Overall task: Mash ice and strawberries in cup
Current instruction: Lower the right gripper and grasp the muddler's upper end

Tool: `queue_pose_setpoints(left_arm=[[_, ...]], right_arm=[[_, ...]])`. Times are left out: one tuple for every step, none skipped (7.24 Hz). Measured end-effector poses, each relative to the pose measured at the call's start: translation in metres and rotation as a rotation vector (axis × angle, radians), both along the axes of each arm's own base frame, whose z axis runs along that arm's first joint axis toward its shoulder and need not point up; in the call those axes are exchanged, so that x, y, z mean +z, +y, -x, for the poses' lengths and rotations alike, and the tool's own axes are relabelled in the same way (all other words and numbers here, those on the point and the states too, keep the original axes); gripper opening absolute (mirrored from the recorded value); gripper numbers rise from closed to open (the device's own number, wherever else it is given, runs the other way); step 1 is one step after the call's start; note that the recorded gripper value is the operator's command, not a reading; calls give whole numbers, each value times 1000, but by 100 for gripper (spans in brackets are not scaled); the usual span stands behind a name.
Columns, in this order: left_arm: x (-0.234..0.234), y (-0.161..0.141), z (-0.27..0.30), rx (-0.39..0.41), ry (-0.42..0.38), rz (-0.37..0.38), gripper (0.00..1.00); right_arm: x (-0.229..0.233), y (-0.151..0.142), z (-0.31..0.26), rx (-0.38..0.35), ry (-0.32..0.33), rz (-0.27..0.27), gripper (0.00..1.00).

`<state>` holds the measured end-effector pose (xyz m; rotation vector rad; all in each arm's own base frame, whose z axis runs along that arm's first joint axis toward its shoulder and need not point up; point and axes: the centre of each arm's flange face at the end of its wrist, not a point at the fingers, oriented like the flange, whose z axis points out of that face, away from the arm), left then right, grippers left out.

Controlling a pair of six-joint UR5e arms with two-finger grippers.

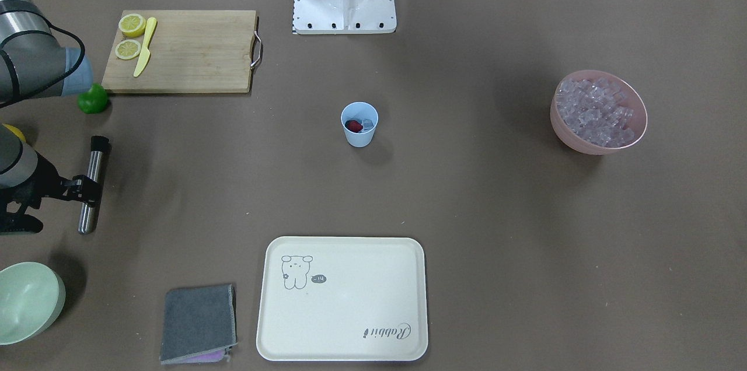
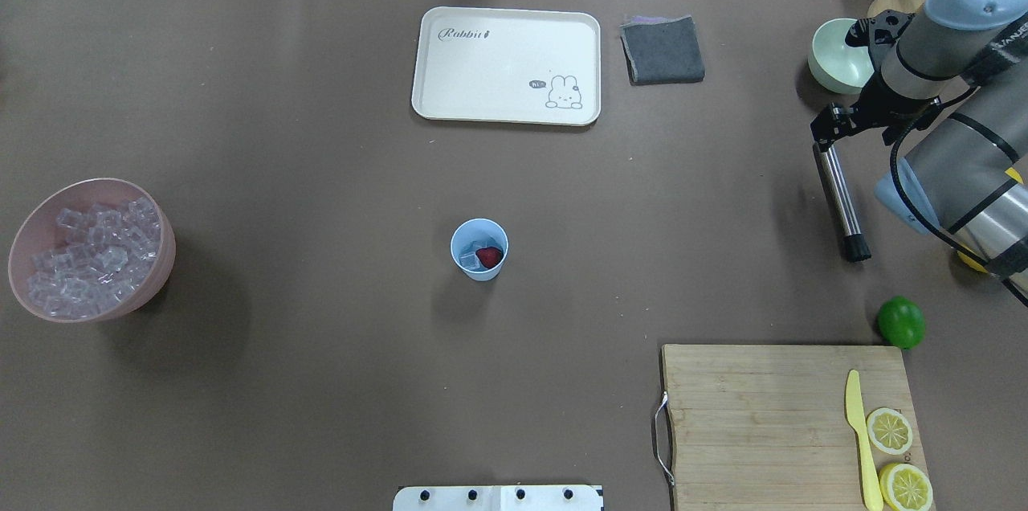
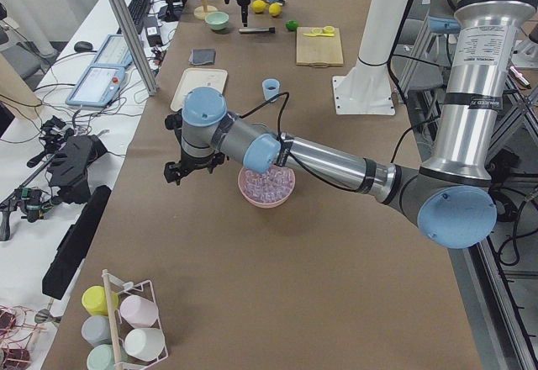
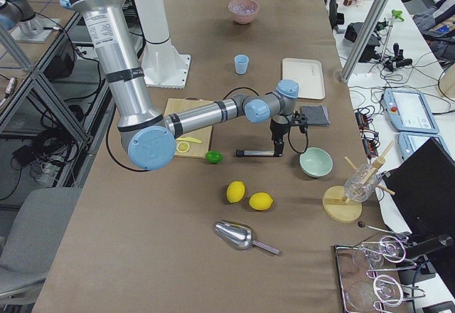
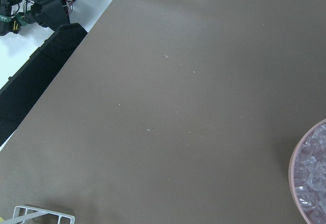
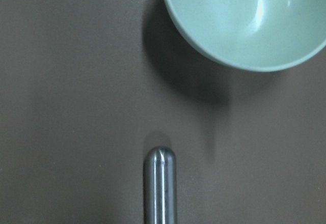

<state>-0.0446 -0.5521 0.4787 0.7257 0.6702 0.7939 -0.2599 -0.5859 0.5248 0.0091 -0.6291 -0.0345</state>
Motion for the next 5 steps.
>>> queue_pose_setpoints(left_arm=[[-2, -1, 1, -6, -10, -16, 97], [-4, -1, 2, -12, -19, -35, 97], [-5, -1, 2, -15, -24, -45, 97], [-5, -2, 1, -15, -26, -49, 97], [-5, -2, 1, -15, -27, -51, 97]], right_arm=[[9, -1, 2, -4, -9, 9, 100], [11, -1, 5, -12, -28, 20, 100], [9, -1, 7, -20, -53, 31, 100], [7, -2, 9, -24, -70, 39, 100], [8, -2, 10, -26, -75, 47, 100]])
